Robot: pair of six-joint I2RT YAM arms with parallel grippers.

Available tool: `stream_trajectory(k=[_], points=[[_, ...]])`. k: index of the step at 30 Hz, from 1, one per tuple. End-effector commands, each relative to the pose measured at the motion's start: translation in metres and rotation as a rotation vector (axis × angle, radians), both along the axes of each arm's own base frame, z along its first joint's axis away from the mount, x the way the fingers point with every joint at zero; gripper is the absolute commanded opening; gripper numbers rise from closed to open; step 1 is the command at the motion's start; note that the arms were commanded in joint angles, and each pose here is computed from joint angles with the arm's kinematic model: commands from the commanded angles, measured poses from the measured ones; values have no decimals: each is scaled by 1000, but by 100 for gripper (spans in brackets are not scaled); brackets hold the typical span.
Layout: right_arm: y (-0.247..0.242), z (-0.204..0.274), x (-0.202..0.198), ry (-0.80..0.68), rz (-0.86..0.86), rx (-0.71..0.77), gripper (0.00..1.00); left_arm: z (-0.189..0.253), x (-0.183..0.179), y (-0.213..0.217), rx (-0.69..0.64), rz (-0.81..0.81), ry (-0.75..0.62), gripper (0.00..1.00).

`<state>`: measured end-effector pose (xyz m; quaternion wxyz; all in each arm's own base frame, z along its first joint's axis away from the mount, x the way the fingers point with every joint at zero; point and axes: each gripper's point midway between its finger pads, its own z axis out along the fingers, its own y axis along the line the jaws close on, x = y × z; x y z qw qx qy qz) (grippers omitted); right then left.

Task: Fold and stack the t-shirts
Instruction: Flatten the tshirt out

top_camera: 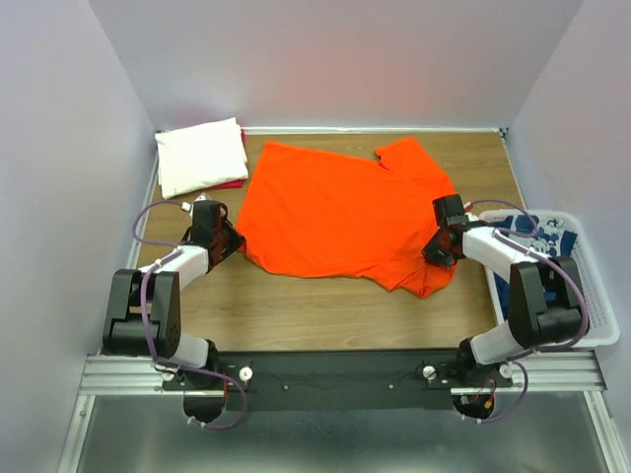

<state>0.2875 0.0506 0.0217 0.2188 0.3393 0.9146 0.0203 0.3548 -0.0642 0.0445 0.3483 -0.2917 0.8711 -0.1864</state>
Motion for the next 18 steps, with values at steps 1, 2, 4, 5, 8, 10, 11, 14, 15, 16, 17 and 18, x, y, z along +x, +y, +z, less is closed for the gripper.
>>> stream_trajectory(k=[1, 2, 4, 5, 8, 10, 11, 14, 15, 16, 17, 18], points=[[-31, -10, 25, 9, -53, -100, 0, -4, -17, 9, 43, 25, 18, 0], [-33, -11, 28, 14, -56, -98, 0, -4, -20, 8, 42, 21, 19, 0], [-40, -13, 38, 21, -61, -99, 0, -4, -29, 5, 37, 11, 23, 0], [-41, -13, 42, 21, -58, -100, 0, -3, -32, 5, 37, 7, 21, 0], [-35, -10, 47, 14, -24, -75, 0, -4, -45, 6, 40, 8, 33, 0], [-33, -8, 43, 14, -8, -62, 0, -1, -51, 7, 41, 9, 28, 0], [-31, -1, 42, -8, -3, -51, 0, -1, -53, 7, 42, 10, 28, 0], [-22, 9, 24, -32, 24, 3, 0, 3, -60, 8, 46, 10, 20, 0], [-20, 6, 12, -22, 29, 17, 0, 5, -62, 9, 50, 6, 15, 0], [-17, 8, 3, -18, 32, 34, 0, 4, -63, 10, 57, 6, 19, 0], [-13, 22, 0, -67, 41, 65, 0, 6, -63, 11, 62, 9, 14, 0], [-10, 18, -14, -53, 41, 82, 0, 6, -63, 11, 68, 7, 12, 0]])
